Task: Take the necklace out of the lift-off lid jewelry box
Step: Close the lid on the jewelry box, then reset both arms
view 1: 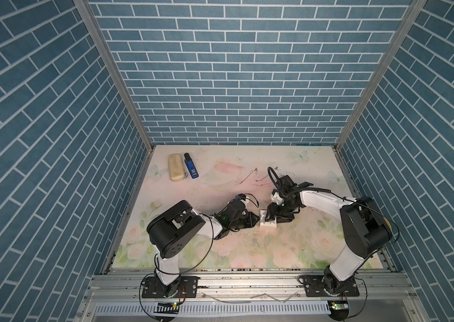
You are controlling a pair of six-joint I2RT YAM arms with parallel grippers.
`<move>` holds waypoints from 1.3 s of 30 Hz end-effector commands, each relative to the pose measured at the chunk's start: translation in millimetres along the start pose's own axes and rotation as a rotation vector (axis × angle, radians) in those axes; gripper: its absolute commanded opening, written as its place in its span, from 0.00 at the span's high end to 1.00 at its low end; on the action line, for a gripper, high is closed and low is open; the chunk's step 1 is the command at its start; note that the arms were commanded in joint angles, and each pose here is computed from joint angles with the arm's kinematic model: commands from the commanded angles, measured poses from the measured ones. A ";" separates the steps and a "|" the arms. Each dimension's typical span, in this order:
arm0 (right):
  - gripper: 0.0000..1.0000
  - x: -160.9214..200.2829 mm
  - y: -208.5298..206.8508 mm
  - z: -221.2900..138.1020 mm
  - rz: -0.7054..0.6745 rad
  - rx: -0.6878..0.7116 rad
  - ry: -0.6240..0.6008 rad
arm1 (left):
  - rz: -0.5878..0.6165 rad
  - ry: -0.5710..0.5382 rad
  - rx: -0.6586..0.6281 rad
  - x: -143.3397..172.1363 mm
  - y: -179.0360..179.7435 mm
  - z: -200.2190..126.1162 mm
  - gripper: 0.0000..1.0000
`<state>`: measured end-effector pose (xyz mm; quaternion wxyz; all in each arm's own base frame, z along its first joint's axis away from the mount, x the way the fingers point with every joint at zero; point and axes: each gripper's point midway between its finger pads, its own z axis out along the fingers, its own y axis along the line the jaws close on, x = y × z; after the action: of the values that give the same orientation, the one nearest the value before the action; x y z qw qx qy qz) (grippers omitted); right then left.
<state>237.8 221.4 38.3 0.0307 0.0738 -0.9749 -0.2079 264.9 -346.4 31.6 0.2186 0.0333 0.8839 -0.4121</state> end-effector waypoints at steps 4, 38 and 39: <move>0.40 0.4 -22.4 2.5 -0.008 0.143 0.023 | 0.049 -0.017 -0.083 -10.6 14.7 -25.9 0.72; 0.02 -70.2 -175.6 -209.0 0.051 0.691 -0.984 | 0.626 -0.708 -1.019 -172.7 123.3 -285.2 0.00; 0.01 -75.2 -187.5 -203.8 0.092 0.683 -0.972 | 0.656 -0.701 -1.035 -172.1 128.5 -281.1 0.00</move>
<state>326.1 -8.1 140.6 -0.3950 -0.0433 -0.9095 0.1222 334.3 -43.2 141.0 0.5252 0.0664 0.8404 0.1165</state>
